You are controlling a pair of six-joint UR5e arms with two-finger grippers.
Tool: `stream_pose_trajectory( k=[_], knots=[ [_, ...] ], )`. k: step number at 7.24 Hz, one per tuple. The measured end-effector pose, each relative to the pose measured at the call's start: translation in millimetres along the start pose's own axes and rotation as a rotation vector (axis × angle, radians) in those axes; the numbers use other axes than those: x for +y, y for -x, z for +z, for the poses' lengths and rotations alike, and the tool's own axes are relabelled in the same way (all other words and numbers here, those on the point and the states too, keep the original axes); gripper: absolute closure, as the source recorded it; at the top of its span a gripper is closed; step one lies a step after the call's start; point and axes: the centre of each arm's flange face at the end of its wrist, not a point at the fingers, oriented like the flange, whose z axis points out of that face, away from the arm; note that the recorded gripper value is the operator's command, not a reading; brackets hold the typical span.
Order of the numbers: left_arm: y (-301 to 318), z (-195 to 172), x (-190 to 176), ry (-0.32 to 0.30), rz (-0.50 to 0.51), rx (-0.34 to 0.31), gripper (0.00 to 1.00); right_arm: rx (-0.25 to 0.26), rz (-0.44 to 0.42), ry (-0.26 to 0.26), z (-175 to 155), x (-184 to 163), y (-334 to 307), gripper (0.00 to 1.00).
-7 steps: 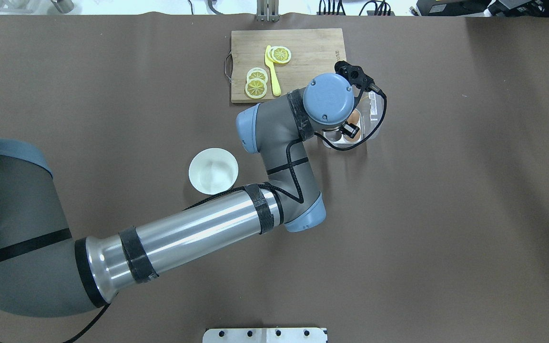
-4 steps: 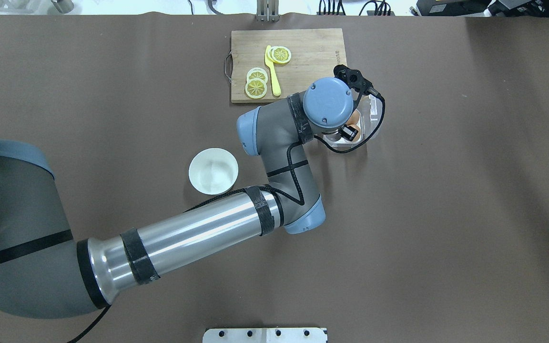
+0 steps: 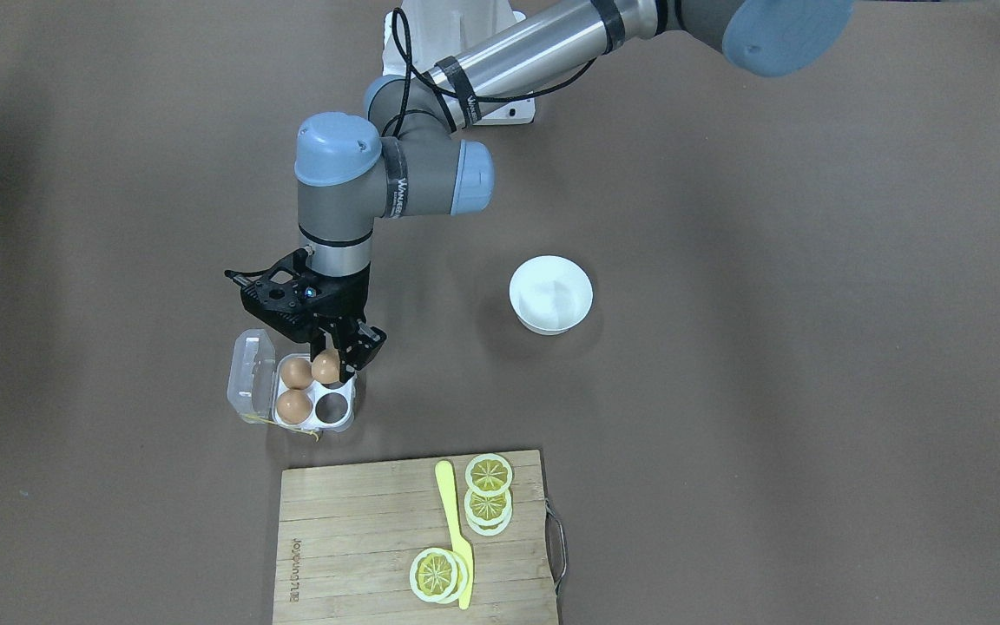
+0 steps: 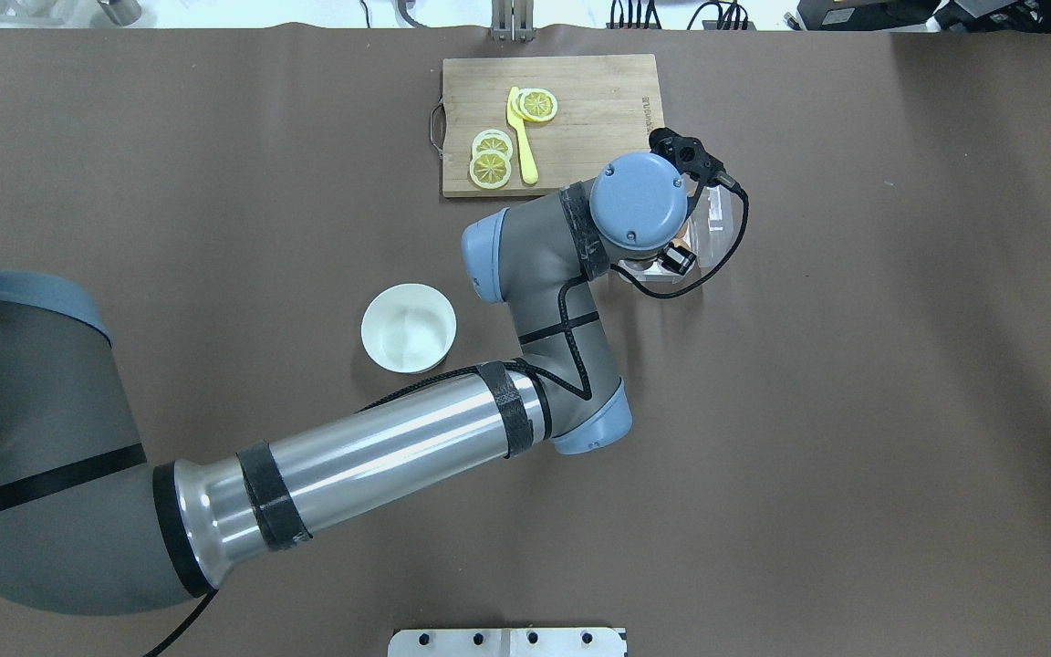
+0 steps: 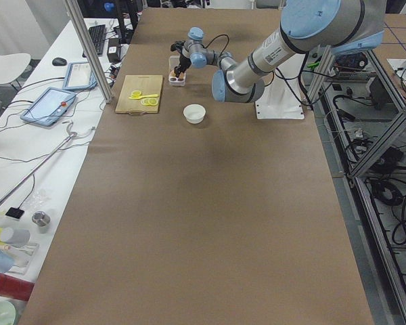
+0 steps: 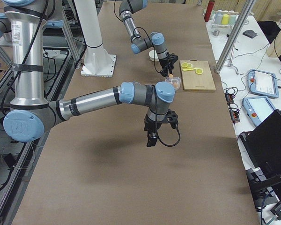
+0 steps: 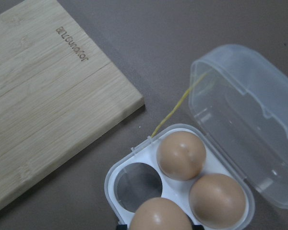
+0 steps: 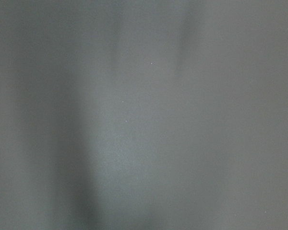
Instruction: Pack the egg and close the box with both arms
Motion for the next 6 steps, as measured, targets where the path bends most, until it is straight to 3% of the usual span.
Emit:
stream_pose_trajectory(
  k=[2,3,6],
  knots=[
    [-1.1,-1.7,-1.2,-0.016,0.0,0.012,0.17,0.0,-0.002,0.001,0.6,-0.3,0.8,0.0],
    [-1.6,-2.6,-1.8,-0.022,0.0,0.017,0.03,0.0,-0.002,0.002,0.9,-0.5,1.2,0.0],
    [-1.4,-6.4,-4.9,-0.028,-0.013,0.025,0.02,-0.002,-0.003,0.005,2.4,-0.4,1.9,0.0]
  ],
)
